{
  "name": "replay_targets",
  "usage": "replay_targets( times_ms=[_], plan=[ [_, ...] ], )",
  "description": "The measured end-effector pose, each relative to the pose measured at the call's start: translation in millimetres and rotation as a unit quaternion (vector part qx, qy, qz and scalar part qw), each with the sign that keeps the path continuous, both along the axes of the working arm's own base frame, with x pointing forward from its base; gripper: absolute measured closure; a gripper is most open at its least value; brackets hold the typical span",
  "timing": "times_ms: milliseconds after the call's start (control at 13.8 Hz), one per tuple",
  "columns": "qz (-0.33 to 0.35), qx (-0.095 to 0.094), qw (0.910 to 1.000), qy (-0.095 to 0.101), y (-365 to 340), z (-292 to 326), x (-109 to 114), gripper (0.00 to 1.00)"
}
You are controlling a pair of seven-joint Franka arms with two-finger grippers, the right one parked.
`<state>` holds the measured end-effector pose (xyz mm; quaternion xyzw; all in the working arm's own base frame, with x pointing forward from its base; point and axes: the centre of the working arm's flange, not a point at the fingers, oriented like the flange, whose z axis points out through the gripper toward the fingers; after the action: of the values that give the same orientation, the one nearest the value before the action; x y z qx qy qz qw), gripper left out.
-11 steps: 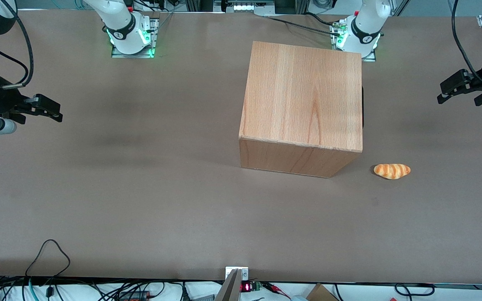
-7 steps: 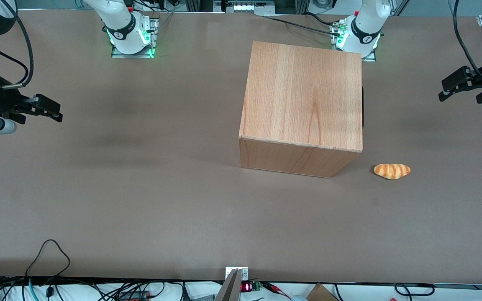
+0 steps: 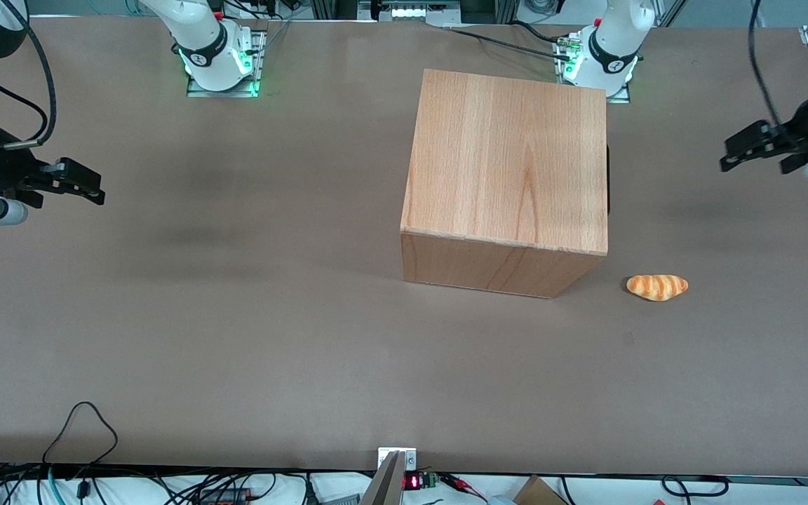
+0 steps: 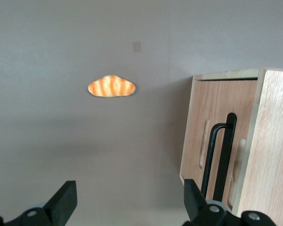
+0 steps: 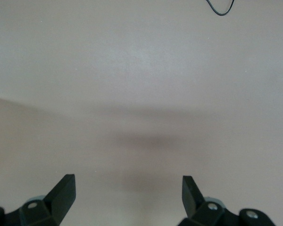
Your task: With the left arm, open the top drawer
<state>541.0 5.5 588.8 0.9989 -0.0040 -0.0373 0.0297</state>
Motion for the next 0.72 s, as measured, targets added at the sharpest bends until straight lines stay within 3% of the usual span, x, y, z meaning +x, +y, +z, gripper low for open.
replay_targets(
  times_ms=[217, 507, 725],
  plan=[
    [-0.007, -0.033, 0.9992, 0.024, -28, -35, 4, 0.0],
    [-0.009, -0.052, 0.998, 0.033, -51, -82, 2, 0.0],
    [-0.008, -0.053, 0.9979, 0.035, -56, -106, -1, 0.0]
  ],
)
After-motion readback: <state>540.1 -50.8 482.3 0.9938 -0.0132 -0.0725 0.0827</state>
